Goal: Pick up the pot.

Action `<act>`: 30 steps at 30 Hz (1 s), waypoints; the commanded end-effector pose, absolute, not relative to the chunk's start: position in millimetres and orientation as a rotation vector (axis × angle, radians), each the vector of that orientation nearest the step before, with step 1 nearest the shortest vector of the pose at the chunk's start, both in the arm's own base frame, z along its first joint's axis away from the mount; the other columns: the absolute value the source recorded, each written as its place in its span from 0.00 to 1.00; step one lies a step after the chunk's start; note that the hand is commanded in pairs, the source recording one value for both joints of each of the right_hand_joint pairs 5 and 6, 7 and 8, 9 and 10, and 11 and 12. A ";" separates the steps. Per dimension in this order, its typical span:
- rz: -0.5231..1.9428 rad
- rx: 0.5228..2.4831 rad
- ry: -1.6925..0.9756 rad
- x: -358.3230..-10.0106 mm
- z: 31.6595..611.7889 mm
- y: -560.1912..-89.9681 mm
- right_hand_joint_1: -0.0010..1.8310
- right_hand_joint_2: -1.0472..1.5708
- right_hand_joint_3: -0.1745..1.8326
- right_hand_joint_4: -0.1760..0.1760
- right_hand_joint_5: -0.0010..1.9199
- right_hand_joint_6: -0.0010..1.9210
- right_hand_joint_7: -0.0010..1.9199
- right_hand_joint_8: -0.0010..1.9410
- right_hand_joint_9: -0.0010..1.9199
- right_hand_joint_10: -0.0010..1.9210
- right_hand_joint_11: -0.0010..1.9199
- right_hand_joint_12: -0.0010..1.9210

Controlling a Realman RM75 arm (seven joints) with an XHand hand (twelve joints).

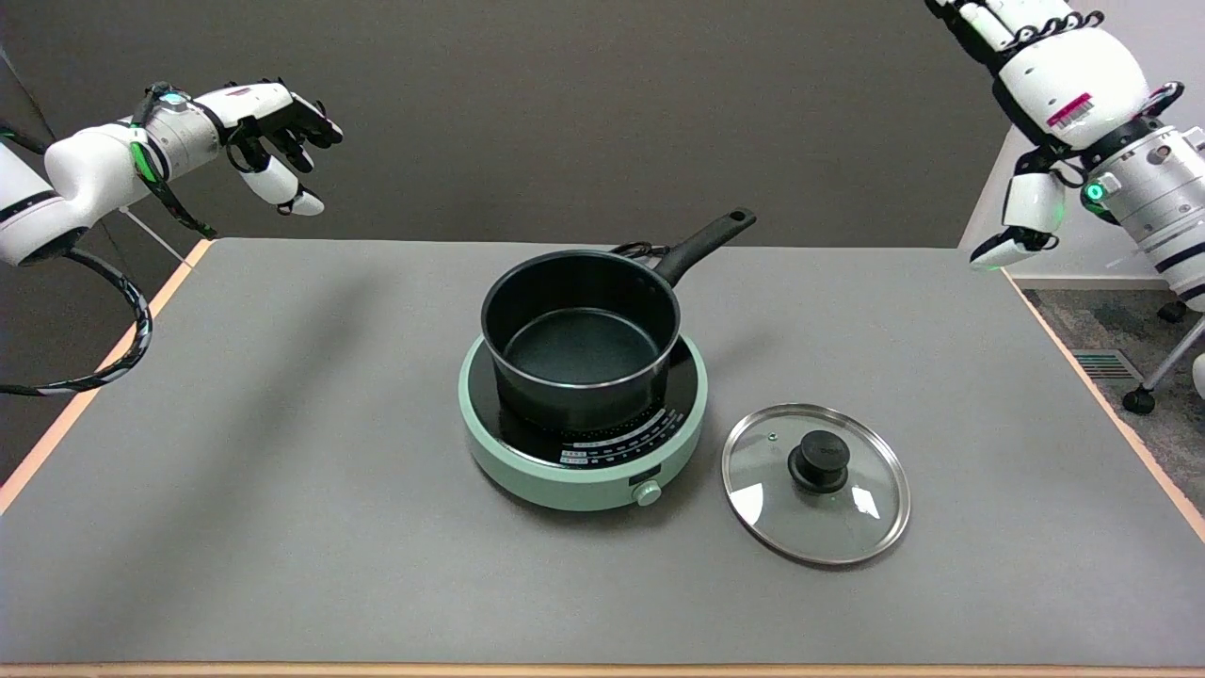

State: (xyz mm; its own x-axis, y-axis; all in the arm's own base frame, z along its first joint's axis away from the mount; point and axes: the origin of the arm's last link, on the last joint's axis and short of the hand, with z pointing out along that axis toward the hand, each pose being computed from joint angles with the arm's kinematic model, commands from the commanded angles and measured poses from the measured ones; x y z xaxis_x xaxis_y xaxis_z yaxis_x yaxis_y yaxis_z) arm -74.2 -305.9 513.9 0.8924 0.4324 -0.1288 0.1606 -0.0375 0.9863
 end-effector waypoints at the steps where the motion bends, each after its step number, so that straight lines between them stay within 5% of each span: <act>1: 0.287 1.598 0.296 -74.9 507.7 -319.7 0.69 0.03 0.62 0.65 0.00 0.00 0.00 0.00 0.00 0.00 0.00 0.00; 21: 0.334 1.434 0.365 -10.2 515.9 -317.1 0.70 0.00 0.58 0.77 0.00 0.00 0.00 0.00 0.00 0.00 0.00 0.00; 30: 0.351 1.528 0.344 -2.0 489.2 -353.2 0.70 0.00 0.58 0.77 0.00 0.00 0.00 0.00 0.00 0.00 0.00 0.00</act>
